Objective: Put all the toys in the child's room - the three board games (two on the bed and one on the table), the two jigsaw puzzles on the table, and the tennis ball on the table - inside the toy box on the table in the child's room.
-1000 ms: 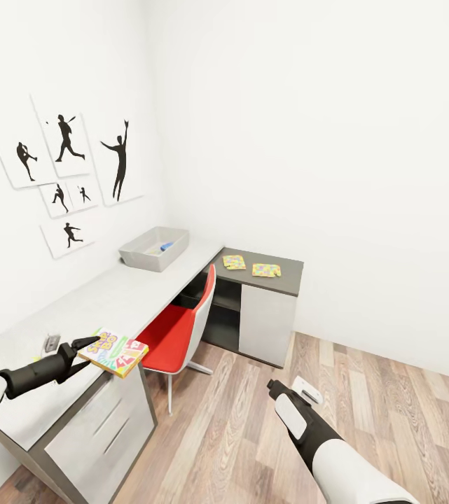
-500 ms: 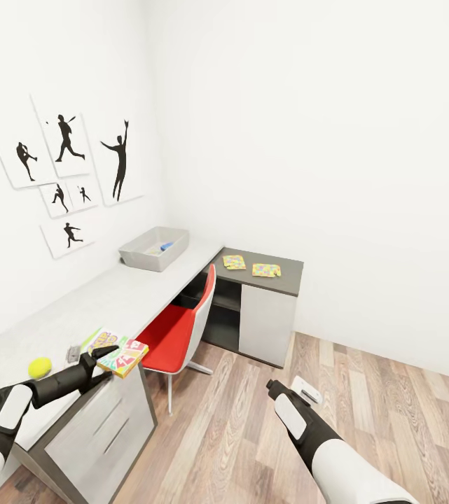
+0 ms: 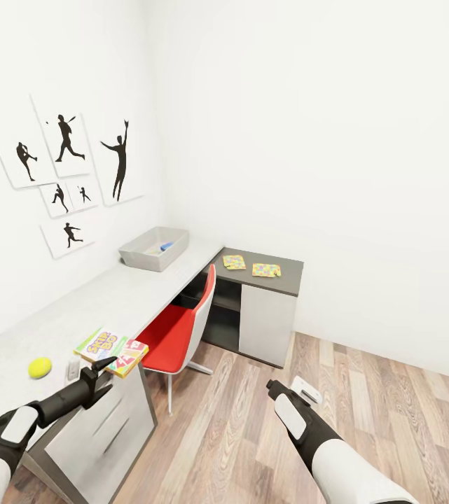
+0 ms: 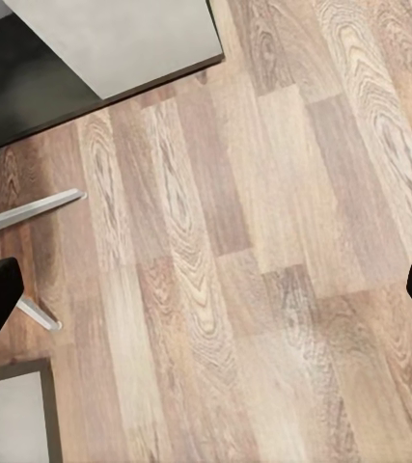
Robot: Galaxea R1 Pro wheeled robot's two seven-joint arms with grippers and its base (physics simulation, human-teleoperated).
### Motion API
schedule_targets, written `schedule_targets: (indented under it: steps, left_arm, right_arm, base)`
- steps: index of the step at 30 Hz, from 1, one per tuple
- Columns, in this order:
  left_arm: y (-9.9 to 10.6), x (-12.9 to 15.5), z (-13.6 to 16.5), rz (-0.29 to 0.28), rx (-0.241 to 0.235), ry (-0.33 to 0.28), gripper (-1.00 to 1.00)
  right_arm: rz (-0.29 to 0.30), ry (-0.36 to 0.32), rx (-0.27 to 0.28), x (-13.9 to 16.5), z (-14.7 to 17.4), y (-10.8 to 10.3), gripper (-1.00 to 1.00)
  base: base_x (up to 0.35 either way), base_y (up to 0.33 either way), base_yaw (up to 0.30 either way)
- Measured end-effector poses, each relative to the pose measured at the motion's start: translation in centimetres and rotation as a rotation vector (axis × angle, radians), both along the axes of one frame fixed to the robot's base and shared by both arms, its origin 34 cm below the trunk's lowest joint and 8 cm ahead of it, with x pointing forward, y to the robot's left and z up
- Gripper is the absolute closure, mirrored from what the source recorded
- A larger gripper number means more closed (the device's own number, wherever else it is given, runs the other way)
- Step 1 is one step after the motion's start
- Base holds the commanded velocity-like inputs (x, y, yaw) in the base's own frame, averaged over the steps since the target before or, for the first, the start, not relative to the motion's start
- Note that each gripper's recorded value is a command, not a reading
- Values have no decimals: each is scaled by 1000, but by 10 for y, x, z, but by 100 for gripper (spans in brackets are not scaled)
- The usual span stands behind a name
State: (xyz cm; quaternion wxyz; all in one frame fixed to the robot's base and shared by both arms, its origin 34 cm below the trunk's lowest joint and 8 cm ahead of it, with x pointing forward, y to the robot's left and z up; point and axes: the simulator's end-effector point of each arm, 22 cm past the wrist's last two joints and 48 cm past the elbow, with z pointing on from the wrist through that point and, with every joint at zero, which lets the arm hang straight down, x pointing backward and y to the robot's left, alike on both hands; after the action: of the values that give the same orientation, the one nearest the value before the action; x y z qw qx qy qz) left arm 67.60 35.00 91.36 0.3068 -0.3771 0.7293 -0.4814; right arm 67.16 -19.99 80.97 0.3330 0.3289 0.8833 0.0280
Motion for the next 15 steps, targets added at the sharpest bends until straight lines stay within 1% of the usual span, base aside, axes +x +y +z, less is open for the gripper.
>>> schedule_targets:
  steps: [4,9,13,15]
  left_arm:
    - [0,-1,-7,21,-7,6,-100]
    - [-2,-2,-10,26,-11,12,-100]
    - [0,1,-11,45,13,-4,-100]
    - [4,3,-12,62,33,-16,-100]
  right_arm:
    - [0,-1,2,0,1,0,-100]
    - [-2,-6,3,2,3,0,-100]
    - [-4,-24,7,8,8,0,-100]
    - [-8,-59,12,18,21,0,-100]
  base:
    - [0,0,0]
    - [0,0,0]
    - [0,0,0]
    - [0,0,0]
